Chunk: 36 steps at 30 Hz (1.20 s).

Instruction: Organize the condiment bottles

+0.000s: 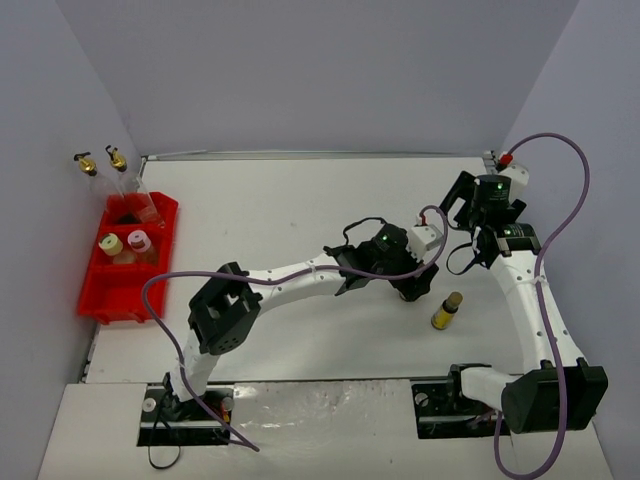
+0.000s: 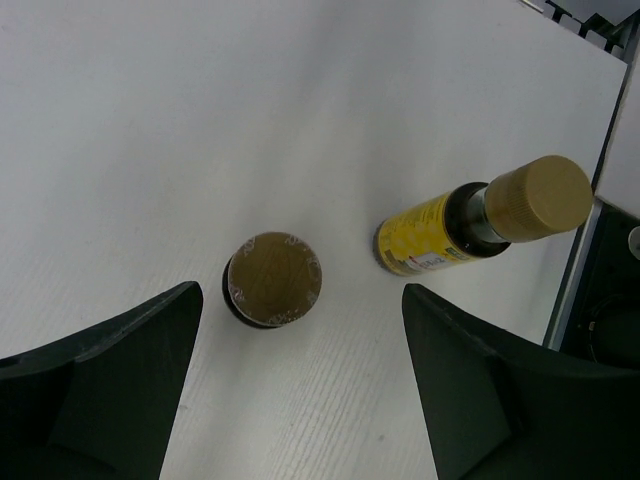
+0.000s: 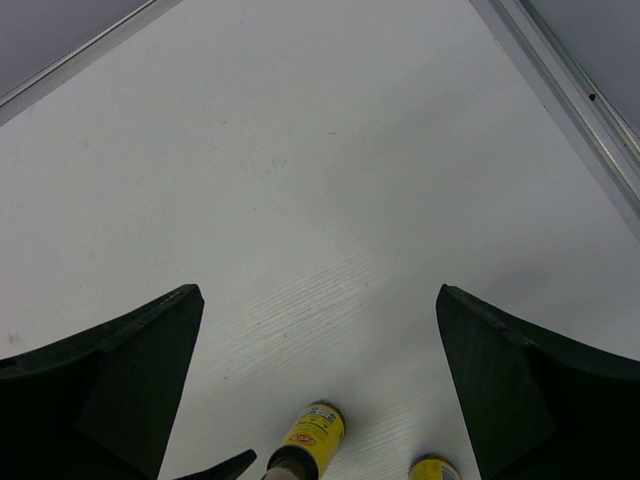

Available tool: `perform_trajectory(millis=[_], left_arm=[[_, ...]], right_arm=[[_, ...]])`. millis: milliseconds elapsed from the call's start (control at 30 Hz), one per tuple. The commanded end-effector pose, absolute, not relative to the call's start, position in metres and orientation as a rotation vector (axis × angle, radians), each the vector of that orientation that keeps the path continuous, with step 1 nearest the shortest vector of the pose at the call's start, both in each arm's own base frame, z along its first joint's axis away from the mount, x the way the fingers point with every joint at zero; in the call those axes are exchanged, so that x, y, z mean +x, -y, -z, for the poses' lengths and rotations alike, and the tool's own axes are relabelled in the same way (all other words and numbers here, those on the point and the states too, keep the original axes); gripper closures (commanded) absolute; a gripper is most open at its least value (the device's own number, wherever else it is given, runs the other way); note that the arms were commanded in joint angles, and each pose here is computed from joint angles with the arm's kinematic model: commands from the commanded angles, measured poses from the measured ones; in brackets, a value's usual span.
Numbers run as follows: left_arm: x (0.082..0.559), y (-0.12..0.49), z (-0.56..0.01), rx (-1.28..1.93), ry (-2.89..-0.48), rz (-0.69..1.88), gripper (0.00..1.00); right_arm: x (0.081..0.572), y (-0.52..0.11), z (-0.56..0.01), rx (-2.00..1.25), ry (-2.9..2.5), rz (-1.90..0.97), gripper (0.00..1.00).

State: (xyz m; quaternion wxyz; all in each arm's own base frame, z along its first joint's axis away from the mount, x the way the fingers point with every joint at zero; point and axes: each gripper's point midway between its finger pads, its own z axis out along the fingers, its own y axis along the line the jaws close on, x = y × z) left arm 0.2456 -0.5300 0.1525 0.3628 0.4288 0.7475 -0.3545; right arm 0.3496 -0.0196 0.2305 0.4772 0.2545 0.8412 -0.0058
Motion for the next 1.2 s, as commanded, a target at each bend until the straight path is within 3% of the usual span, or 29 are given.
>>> perform_trajectory(millis=[0,200,267,333,400,467,633,800,967,1167], left_arm=[[0.25,0.558,-0.196,1.09,-1.763,1.009,0.23],[0.259,0.567,-0.18,1.097,-1.772,0.974,0.25],[0.261,0.568,-0.177,1.093,-1.774,0.961,0.31],[0.262,0.567,-0.175,1.087,-1.776,0.953,0.44],[0.264,0.563,-0.174,1.07,-1.786,0.938,0.82],[0.266,0.559,-0.178,1.051,-1.79,0.913,0.98],[0.277,0.535,-0.18,0.965,-1.821,0.786,1.0],[0.308,0.479,-0.208,0.676,-1.824,0.537,1.0],[0.332,0.37,-0.244,0.356,-1.818,0.165,1.0],[0.343,0.229,-0.279,0.058,-1.852,-0.076,1.0]], right_arm=[[0.354,0.023,-0.255,0.626,-1.972,-0.006,0.0],[0.352,0.022,-0.257,0.622,-1.968,-0.011,0.0],[0.352,0.022,-0.257,0.622,-1.967,-0.012,0.0],[0.351,0.022,-0.255,0.622,-1.971,-0.01,0.0],[0.351,0.022,-0.253,0.622,-1.974,-0.009,0.0],[0.35,0.022,-0.252,0.623,-1.975,-0.009,0.0],[0.351,0.021,-0.251,0.622,-1.979,-0.014,0.0],[0.352,0.019,-0.251,0.618,-1.984,-0.024,0.0],[0.357,0.014,-0.247,0.601,-2.003,-0.042,0.0],[0.364,0.006,-0.246,0.589,-1.998,-0.086,0.0]])
